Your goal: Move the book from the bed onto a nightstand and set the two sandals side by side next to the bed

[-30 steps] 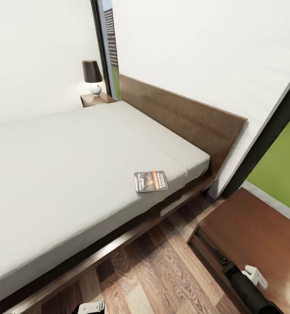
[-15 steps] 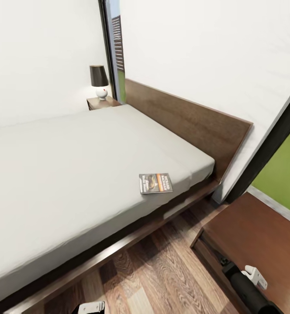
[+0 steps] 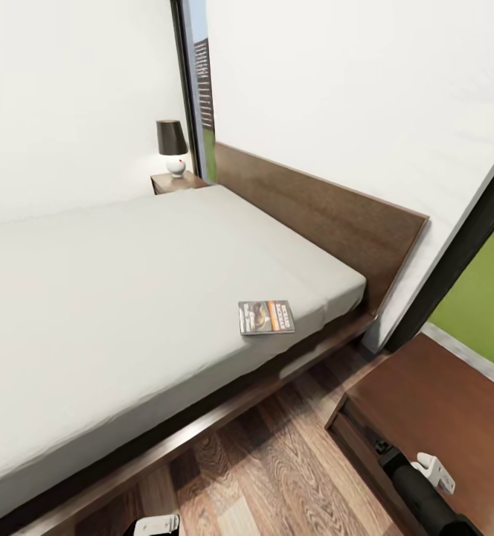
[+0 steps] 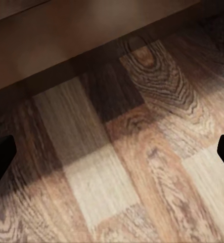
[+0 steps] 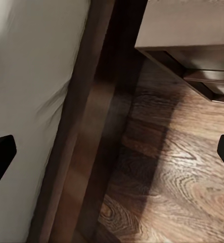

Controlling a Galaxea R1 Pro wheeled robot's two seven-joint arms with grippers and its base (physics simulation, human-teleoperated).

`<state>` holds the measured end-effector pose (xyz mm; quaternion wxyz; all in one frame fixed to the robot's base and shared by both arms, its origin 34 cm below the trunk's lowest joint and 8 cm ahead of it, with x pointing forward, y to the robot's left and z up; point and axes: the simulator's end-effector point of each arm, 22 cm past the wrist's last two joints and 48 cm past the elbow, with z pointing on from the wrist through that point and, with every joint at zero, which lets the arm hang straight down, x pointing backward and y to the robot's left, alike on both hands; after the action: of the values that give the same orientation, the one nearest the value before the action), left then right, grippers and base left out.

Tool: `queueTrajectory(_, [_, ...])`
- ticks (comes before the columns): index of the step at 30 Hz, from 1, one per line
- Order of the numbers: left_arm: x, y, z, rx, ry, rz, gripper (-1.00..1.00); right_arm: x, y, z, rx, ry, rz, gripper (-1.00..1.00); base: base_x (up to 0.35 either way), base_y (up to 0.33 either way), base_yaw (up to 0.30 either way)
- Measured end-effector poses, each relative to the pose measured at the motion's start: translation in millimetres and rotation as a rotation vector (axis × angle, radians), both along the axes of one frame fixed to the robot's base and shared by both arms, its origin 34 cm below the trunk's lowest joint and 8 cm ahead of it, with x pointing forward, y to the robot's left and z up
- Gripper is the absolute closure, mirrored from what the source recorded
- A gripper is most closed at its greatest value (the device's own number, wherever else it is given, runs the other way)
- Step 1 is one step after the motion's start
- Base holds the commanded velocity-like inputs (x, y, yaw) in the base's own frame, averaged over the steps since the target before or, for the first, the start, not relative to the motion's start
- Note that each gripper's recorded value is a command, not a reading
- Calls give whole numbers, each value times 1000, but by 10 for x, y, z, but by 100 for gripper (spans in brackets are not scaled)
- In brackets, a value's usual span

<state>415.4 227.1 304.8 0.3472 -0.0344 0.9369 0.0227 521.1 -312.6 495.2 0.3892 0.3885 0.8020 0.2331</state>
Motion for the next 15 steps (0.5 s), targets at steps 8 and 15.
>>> queueTrajectory(8, [33,-29,36,-3,-11,-8,-100,18,-5,55,-1,-14,-1,-100,0,0,0])
queueTrajectory(15, [68,-26,69,-1,-21,-7,-100,33,-7,103,-1,-26,-2,-100,0,0,0])
